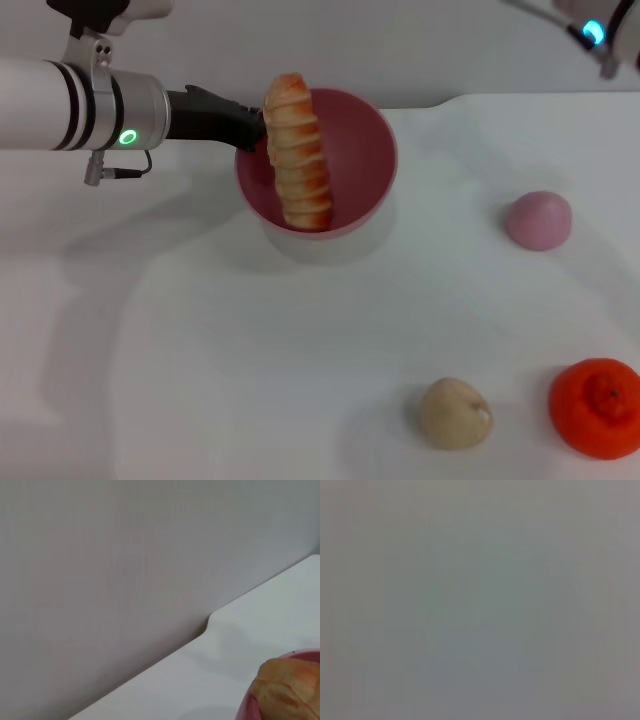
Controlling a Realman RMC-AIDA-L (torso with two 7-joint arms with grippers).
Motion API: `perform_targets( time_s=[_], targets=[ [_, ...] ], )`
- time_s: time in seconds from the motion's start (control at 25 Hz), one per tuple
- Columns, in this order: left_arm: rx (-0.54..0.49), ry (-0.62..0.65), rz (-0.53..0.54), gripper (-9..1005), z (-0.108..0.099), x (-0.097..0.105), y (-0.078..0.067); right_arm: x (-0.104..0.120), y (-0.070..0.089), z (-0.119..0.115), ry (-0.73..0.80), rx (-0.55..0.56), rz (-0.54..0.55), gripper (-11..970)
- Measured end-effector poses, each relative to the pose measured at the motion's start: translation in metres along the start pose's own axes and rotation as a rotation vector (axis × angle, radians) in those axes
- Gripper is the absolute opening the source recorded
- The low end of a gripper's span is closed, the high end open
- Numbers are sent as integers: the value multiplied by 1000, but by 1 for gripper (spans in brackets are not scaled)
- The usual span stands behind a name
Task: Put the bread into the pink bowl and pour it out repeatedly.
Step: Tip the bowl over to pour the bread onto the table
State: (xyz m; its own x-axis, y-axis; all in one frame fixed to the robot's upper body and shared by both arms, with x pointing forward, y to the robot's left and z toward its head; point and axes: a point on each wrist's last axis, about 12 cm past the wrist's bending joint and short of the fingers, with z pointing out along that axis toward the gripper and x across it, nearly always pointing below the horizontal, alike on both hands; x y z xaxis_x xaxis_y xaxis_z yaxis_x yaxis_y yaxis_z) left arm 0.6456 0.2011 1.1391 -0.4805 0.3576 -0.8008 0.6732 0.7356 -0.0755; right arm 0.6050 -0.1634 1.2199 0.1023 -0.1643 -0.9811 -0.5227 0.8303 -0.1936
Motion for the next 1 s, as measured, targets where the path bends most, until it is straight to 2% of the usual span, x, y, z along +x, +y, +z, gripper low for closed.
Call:
perform_targets(
  time_s=[0.08, 0.24, 0.32, 0.48, 0.76, 1.0],
  targets=[
    [-5, -1, -2, 105, 0, 1, 1, 2, 10, -1, 18, -90, -12, 617],
    [-6, 0, -4, 105, 0, 2, 1, -8, 25, -15, 21, -357, -78, 617],
    [-7, 1, -5, 105, 0, 3, 1, -18, 27, -29, 12, -487, -105, 617],
    [-9, 4, -8, 106, -1, 5, 2, -32, 22, -54, 4, -624, -140, 617],
    [-16, 8, -6, 106, -2, 6, 4, -30, 2, -82, 41, -604, -145, 617],
    [-21, 4, -10, 107, -3, 5, 5, -17, -18, -86, 261, -530, -116, 617]
  ],
)
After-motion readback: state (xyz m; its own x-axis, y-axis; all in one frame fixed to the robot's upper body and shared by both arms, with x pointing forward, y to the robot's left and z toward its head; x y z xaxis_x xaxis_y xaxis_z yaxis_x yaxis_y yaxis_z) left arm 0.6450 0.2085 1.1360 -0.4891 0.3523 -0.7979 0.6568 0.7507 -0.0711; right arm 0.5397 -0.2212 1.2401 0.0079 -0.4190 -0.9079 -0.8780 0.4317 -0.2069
